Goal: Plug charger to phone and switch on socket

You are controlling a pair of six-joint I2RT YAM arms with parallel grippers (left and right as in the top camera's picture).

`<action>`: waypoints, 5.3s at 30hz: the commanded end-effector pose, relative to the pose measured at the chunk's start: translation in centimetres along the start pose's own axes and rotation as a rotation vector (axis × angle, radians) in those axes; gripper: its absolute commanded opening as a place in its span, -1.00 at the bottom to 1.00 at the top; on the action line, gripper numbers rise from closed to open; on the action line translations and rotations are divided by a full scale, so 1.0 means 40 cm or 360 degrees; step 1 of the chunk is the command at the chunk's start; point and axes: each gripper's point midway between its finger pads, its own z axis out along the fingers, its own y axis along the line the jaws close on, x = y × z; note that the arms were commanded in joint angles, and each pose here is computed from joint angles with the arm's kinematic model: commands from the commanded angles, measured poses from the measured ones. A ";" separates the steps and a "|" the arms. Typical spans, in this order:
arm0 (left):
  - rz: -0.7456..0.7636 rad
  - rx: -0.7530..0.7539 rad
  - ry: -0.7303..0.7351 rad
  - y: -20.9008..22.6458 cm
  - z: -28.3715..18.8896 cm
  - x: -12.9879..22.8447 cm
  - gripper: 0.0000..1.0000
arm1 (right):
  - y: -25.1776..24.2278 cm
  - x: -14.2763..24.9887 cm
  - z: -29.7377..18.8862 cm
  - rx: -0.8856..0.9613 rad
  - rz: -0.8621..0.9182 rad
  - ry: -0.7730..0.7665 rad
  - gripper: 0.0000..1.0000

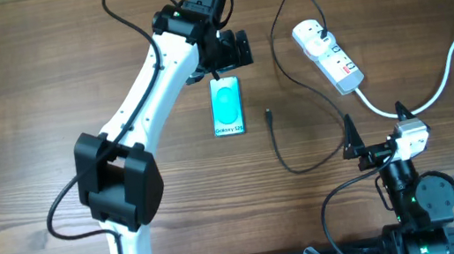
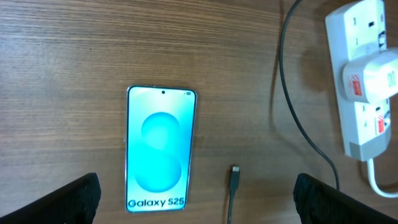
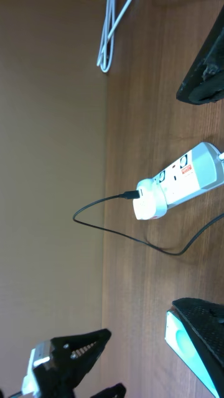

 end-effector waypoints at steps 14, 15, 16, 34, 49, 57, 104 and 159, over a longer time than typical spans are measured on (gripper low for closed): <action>-0.0067 -0.0009 0.0079 -0.062 0.143 0.045 0.99 | -0.004 -0.004 -0.001 0.0019 0.0018 -0.0014 0.99; -0.0055 -0.0035 0.0084 -0.061 0.154 0.053 1.00 | -0.004 -0.005 -0.001 0.0019 0.0018 -0.0015 0.99; -0.0046 -0.0068 0.0081 -0.057 0.165 0.057 1.00 | -0.004 -0.005 -0.001 0.0019 0.0018 -0.0015 1.00; 0.0055 -0.0311 0.0070 -0.005 0.233 0.077 1.00 | -0.004 -0.004 -0.001 0.0019 0.0018 -0.0014 1.00; 0.0140 -0.0357 0.0321 0.084 0.224 0.125 1.00 | -0.004 -0.004 -0.001 0.0019 0.0018 -0.0014 0.99; 0.0173 -0.0337 0.0391 0.102 0.256 0.160 1.00 | -0.004 -0.004 -0.001 0.0019 0.0018 -0.0014 0.99; 0.0129 -0.0430 0.0416 0.122 0.341 0.187 1.00 | -0.004 -0.004 -0.001 0.0019 0.0018 -0.0014 0.99; 0.0164 -0.0484 0.0518 0.155 0.323 0.213 0.81 | -0.004 -0.004 -0.001 0.0019 0.0018 -0.0014 0.99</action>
